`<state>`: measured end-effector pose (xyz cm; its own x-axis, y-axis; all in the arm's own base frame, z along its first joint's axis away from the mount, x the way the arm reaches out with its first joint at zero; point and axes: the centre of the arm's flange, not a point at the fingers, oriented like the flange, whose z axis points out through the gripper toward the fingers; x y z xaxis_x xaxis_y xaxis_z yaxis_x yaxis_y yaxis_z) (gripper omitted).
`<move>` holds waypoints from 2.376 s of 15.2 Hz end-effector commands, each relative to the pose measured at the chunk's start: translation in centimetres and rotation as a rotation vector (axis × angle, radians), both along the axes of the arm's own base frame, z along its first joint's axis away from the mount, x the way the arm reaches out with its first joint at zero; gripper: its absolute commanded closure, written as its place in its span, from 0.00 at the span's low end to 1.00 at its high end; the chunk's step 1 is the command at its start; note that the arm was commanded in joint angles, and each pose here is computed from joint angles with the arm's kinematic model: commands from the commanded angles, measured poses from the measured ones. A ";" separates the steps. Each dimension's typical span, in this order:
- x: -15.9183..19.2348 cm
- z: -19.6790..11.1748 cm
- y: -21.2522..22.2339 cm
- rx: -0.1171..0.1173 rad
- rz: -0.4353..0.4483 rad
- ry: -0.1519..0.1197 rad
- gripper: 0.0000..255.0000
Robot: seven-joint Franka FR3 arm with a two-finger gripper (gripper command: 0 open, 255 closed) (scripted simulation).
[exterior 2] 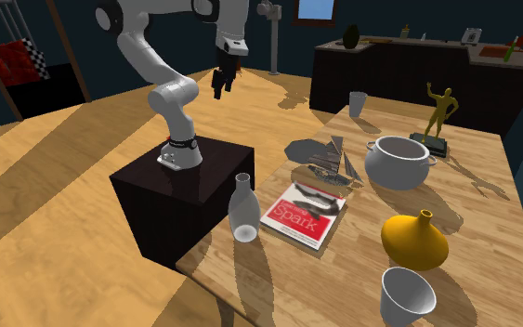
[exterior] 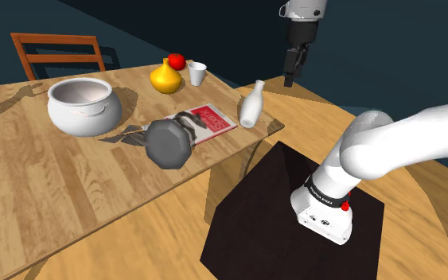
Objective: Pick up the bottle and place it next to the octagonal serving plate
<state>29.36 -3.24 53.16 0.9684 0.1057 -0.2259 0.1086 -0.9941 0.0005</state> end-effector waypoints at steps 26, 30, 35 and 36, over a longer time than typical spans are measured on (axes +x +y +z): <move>18.5 -13.6 -22.6 0.020 -0.036 -0.103 0.00; 20.1 -15.2 -24.5 0.022 -0.039 -0.112 0.00; 19.8 -17.8 -24.5 0.022 -0.039 -0.112 0.00; 19.7 -18.6 -24.5 0.022 -0.039 -0.112 0.00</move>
<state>49.12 -27.72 35.16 0.9908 0.0714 -0.1145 0.0706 -0.9974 -0.0114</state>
